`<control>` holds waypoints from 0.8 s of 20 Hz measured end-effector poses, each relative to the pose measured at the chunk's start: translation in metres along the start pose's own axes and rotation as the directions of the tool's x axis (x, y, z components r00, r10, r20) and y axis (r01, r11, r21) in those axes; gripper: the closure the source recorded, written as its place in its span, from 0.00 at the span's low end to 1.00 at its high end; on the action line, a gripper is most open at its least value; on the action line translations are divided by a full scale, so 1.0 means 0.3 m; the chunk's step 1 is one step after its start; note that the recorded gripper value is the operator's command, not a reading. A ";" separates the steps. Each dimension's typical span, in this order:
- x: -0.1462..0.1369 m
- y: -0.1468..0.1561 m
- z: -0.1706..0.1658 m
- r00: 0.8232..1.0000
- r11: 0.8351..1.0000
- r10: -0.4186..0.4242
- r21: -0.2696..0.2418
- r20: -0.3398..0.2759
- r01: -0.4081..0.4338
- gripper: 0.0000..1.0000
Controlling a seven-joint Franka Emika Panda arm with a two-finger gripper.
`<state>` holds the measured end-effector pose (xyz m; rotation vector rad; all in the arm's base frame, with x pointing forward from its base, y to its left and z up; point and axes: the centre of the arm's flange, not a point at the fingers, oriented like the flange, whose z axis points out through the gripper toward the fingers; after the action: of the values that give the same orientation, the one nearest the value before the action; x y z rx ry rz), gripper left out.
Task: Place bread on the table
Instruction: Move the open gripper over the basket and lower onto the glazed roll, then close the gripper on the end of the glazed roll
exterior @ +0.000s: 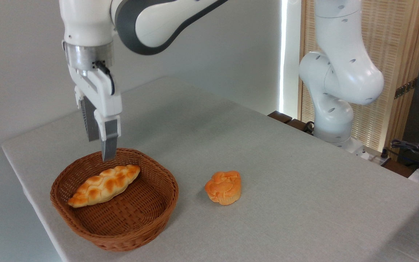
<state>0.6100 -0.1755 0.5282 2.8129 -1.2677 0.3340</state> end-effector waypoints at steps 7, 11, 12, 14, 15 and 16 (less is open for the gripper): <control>0.019 0.051 0.167 0.997 0.995 0.077 0.062 0.020 -0.078 0.00; 0.004 0.084 0.246 0.988 0.986 0.133 0.089 0.078 -0.140 0.00; 0.001 0.084 0.251 0.987 0.986 0.135 0.090 0.083 -0.142 0.00; -0.009 0.087 0.282 0.985 0.985 0.141 0.084 0.102 -0.149 0.00; -0.012 0.092 0.311 0.980 0.982 0.155 0.086 0.122 -0.166 0.00; -0.011 0.099 0.328 0.977 0.980 0.167 0.089 0.134 -0.180 0.00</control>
<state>0.6035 -0.2048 0.4299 2.8519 -1.5716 0.2355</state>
